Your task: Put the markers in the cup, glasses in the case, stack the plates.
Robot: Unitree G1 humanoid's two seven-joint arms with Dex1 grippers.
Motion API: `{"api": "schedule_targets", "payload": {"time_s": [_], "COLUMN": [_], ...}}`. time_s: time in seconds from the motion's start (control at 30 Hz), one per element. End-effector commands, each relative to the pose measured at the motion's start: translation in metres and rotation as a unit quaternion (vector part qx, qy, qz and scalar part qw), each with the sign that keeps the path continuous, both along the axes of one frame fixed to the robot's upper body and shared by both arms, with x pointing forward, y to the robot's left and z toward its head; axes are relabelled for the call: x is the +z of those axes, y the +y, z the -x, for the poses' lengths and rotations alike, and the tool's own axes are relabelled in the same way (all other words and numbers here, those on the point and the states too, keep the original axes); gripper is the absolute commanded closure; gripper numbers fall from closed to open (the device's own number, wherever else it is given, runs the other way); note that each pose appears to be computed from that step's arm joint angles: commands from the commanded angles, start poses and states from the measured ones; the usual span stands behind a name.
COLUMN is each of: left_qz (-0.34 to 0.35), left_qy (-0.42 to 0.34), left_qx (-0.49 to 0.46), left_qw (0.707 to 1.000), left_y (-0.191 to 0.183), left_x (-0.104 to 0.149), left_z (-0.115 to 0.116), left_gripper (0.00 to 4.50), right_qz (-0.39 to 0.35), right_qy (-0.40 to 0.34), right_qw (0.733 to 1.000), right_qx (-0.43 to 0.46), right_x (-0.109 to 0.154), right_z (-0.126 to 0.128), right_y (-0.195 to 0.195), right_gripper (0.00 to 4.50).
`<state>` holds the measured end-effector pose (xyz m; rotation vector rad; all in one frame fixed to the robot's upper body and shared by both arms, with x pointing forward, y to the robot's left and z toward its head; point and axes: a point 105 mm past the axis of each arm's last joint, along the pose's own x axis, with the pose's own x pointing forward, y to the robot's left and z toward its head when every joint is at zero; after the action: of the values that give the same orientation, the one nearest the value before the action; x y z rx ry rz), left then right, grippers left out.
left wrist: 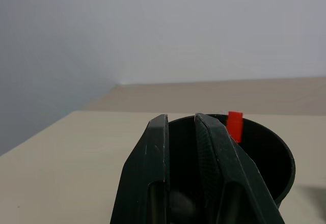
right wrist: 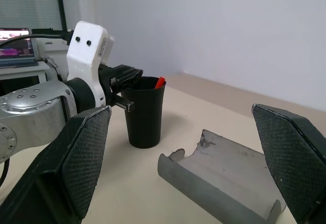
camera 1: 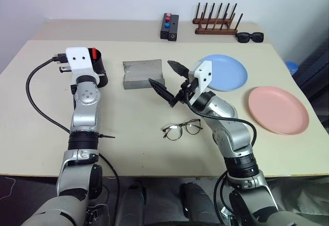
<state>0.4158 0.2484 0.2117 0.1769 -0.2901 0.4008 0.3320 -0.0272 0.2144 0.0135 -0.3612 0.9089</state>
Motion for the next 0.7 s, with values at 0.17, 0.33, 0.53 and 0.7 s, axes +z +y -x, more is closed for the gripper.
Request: {"api": "schedule_targets", "payload": {"time_s": [0.17, 0.33, 0.53, 0.7], "left_qz": [0.006, -0.028, -0.027, -0.083], "left_qy": [-0.062, -0.048, 0.172, 0.297], "left_qx": [-0.014, -0.263, -0.377, -0.441], "left_qw": [0.998, 0.963, 0.91, 0.843], "left_y": [-0.003, -0.074, -0.101, -0.113], "left_x": [0.032, 0.065, 0.021, -0.015], "left_z": [0.008, 0.006, -0.007, -0.006], "left_gripper": [3.72, 2.84, 0.05, 0.05], "right_qz": [-0.009, 0.009, 0.064, 0.199], "right_qy": [-0.022, -0.031, -0.04, -0.024], "right_qw": [1.0, 0.999, 0.997, 0.976], "right_qx": [0.007, -0.017, -0.012, 0.081], "right_x": [0.01, 0.013, 0.012, -0.015], "right_z": [0.006, -0.003, -0.006, 0.023], "right_y": [0.001, -0.017, -0.043, -0.052], "right_gripper": [0.0, 0.0, 0.0, 0.0]}}
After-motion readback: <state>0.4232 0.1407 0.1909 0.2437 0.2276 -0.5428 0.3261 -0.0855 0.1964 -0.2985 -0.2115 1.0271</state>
